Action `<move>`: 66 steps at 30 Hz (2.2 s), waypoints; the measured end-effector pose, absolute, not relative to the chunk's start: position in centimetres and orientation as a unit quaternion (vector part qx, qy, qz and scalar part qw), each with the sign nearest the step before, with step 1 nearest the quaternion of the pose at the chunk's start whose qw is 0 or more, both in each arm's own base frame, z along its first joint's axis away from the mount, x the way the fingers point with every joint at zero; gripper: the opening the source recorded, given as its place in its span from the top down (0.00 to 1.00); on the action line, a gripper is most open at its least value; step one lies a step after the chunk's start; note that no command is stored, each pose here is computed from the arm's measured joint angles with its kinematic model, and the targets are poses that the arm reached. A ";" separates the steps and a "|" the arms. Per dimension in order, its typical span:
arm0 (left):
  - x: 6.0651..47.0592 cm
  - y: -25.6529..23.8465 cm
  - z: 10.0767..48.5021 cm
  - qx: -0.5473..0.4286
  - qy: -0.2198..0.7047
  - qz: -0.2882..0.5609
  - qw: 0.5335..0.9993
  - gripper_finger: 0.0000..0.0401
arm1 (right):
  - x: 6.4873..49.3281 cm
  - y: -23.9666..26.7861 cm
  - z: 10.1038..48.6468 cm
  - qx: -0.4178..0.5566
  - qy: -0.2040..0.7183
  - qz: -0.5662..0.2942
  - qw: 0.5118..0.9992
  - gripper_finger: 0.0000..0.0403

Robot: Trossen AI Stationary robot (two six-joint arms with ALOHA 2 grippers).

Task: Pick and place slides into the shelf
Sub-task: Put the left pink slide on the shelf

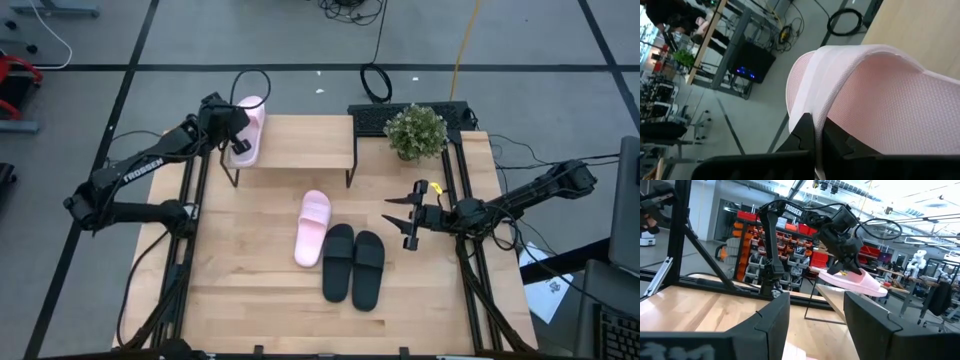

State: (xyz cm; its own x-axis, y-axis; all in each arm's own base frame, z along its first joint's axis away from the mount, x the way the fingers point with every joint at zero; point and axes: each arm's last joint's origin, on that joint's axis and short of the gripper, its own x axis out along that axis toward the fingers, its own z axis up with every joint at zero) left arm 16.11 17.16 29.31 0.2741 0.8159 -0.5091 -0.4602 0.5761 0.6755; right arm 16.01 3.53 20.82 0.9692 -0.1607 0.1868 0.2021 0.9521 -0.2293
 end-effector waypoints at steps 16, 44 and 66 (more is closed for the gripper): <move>16.0 17.2 28.1 0.218 0.452 0.415 0.759 1.00 | 16.0 3.5 20.8 -0.125 -0.083 -0.092 0.984 0.56; 15.8 17.2 27.9 0.207 0.459 0.409 0.761 1.00 | 16.0 3.5 20.8 -0.126 -0.080 -0.091 0.985 0.56; 15.6 17.0 27.5 0.205 0.482 0.401 0.752 0.90 | 16.0 3.5 20.8 -0.126 -0.080 -0.091 0.985 0.56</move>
